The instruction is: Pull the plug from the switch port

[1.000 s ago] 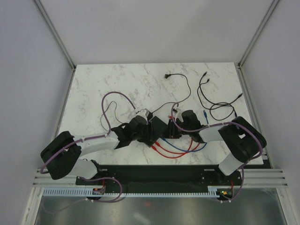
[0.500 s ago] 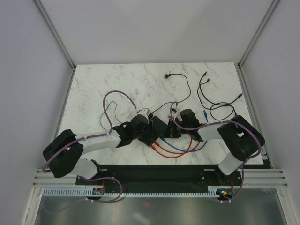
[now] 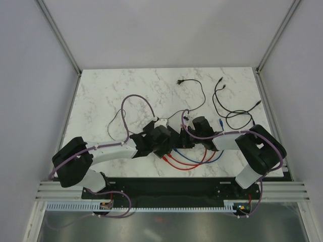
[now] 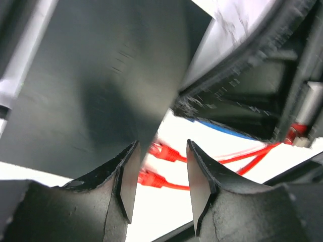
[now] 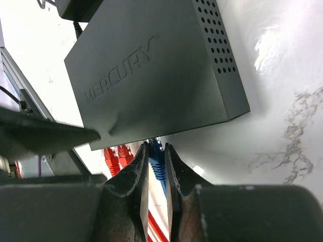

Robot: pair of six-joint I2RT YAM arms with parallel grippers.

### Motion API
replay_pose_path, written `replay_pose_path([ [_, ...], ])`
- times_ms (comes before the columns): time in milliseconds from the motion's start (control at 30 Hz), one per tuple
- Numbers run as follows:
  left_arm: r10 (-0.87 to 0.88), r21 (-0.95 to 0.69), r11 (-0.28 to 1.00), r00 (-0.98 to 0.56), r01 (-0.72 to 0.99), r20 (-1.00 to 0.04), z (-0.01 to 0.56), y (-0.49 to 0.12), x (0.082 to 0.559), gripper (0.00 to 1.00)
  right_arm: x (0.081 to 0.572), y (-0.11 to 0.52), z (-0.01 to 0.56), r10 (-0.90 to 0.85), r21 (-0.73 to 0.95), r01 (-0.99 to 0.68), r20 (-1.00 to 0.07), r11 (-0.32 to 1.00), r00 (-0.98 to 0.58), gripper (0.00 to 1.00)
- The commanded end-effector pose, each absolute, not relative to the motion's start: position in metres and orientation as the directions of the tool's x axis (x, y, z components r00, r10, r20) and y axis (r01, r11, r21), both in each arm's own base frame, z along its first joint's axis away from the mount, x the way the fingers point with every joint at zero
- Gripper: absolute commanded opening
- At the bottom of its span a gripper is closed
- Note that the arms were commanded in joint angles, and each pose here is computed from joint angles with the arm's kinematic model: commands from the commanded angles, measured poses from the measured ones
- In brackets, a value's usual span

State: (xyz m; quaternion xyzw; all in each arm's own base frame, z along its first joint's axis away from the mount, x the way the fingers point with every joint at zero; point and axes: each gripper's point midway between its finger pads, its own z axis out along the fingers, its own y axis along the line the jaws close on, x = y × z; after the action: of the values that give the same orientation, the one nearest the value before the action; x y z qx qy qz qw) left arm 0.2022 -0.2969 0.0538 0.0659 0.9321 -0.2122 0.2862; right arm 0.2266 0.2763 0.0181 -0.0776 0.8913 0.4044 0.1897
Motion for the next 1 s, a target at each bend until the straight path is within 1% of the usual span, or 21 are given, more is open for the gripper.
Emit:
replay_pose_path([
  [0,0.092,-0.166,0.954,-0.767,0.252,-0.635,0.063,-0.286,0.21,0.5,0.224,0.255,-0.012,-0.005,0.604,-0.25,-0.378,0.757,-0.926,0.0],
  [33,0.1,-0.146,0.956,-0.754,0.253,-0.65,0.072,-0.29,0.213,0.5,0.225,0.255,-0.012,-0.004,0.603,-0.25,-0.378,0.758,-0.926,0.0],
  [67,0.141,-0.076,0.965,-0.741,0.251,-0.656,0.07,-0.283,0.21,0.5,0.225,0.255,-0.013,-0.006,0.602,-0.25,-0.378,0.758,-0.926,0.0],
  [133,0.16,-0.035,0.969,-0.725,0.246,-0.67,0.073,-0.282,0.211,0.51,0.225,0.255,-0.013,-0.004,0.602,-0.249,-0.378,0.759,-0.926,0.0],
  [233,0.181,0.012,0.973,-0.731,0.23,-0.658,0.067,-0.278,0.213,0.5,0.225,0.256,-0.013,-0.003,0.604,-0.252,-0.382,0.756,-0.924,0.0],
  [267,0.206,0.05,0.972,-0.742,0.228,-0.638,0.059,-0.274,0.211,0.5,0.225,0.256,-0.012,-0.005,0.605,-0.254,-0.383,0.754,-0.924,0.0],
  [433,0.264,0.134,0.963,-0.735,0.233,-0.625,0.051,-0.28,0.213,0.5,0.226,0.257,-0.008,0.002,0.613,-0.259,-0.391,0.747,-0.92,0.0],
  [700,0.29,0.157,0.956,-0.726,0.247,-0.624,0.049,-0.288,0.211,0.51,0.224,0.258,-0.008,0.008,0.625,-0.253,-0.384,0.739,-0.923,0.0],
  [967,0.298,0.203,0.954,-0.758,0.219,-0.581,0.036,-0.286,0.216,0.52,0.218,0.254,-0.005,0.015,0.627,-0.249,-0.384,0.738,-0.923,0.0],
])
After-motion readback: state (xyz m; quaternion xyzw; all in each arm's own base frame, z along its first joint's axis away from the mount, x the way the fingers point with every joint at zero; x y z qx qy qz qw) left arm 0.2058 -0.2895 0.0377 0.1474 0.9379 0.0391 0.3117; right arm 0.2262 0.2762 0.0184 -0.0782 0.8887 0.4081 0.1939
